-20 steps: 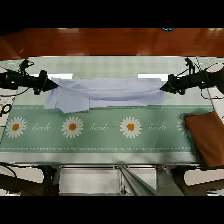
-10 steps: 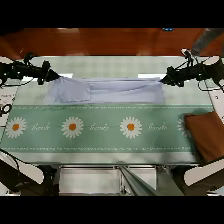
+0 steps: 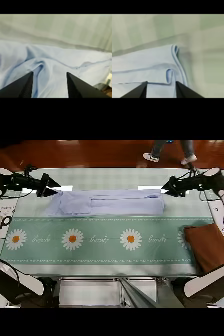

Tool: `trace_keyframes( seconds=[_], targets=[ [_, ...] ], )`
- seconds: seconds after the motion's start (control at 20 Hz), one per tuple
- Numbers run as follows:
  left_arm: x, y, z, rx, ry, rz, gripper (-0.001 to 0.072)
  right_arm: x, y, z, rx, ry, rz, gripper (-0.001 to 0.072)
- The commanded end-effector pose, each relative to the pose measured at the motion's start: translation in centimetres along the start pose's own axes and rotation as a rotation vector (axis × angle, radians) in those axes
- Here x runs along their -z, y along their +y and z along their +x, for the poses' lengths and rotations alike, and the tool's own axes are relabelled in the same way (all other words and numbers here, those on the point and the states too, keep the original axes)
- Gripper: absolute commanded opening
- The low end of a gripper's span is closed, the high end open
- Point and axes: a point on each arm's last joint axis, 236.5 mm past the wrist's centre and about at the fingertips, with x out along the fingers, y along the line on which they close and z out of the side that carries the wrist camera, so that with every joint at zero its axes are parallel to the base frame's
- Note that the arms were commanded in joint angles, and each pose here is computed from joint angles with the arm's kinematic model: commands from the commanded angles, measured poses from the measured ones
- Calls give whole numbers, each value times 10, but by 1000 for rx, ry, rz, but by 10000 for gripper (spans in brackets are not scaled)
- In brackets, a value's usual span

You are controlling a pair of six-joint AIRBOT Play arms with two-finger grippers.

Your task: Fold the shirts.

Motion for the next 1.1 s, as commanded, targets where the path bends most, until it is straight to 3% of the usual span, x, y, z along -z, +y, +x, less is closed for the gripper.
trace_keyframes(
  seconds=[0.0, 0.2, 0.35, 0.55, 1.05],
  targets=[
    [-3, 6, -57, -118, -64, 61, 508, -3, -17, -65, 38, -7, 12, 411],
    [39, -43, -91, -123, -238, 328, 508, 36, -60, -87, 150, -36, 75, 412],
    [80, -27, -88, -175, -414, 289, 508, 62, -64, -45, 37, -59, 164, 416],
    [129, -7, -78, -185, -374, 257, 508, 64, -49, -11, -99, -23, 202, 416],
    [138, -6, -73, -177, -331, 250, 507, 75, 2, 59, -132, 140, 134, 390]
  ],
)
